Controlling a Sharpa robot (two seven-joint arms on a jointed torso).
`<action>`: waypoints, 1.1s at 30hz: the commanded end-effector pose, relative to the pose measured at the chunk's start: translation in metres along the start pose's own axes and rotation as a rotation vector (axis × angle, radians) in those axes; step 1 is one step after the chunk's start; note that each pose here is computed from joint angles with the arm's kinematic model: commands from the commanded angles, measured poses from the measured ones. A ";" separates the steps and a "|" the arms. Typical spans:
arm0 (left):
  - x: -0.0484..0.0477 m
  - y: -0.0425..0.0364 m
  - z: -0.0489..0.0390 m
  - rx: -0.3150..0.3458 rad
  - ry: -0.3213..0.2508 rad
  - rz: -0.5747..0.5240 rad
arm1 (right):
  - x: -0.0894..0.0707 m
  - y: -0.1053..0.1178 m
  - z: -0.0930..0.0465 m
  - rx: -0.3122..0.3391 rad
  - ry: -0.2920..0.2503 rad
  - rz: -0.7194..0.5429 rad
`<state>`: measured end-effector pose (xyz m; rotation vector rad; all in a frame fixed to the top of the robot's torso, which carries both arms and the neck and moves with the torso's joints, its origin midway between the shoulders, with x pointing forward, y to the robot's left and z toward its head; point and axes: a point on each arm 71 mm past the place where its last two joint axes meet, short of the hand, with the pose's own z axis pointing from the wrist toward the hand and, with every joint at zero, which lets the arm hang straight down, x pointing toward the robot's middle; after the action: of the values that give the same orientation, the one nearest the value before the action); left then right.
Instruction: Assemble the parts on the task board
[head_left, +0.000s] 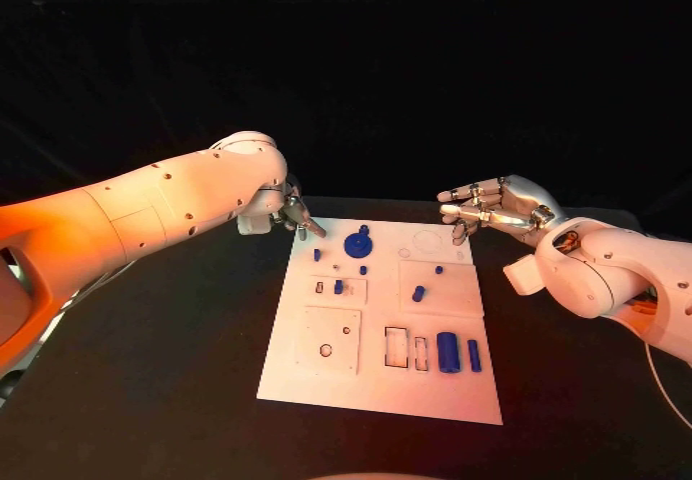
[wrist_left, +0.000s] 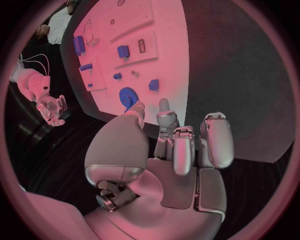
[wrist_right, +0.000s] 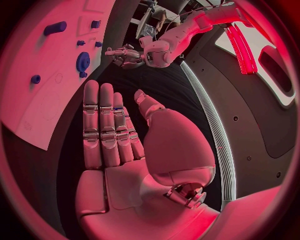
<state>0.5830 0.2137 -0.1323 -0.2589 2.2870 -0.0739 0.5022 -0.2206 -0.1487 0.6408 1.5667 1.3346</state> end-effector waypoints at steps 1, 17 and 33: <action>0.0019 -0.0038 0.0035 0.016 0.010 0.020 | 0.003 0.001 0.000 -0.010 0.023 0.004; 0.0151 -0.0091 0.0153 0.005 0.065 0.050 | 0.005 0.001 0.001 -0.012 0.028 0.004; 0.0219 -0.0067 0.0193 0.012 0.102 0.053 | 0.005 0.001 0.001 -0.013 0.029 0.004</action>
<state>0.5858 0.2057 -0.1584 -0.2227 2.3591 -0.0566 0.5018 -0.2180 -0.1490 0.6366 1.5731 1.3433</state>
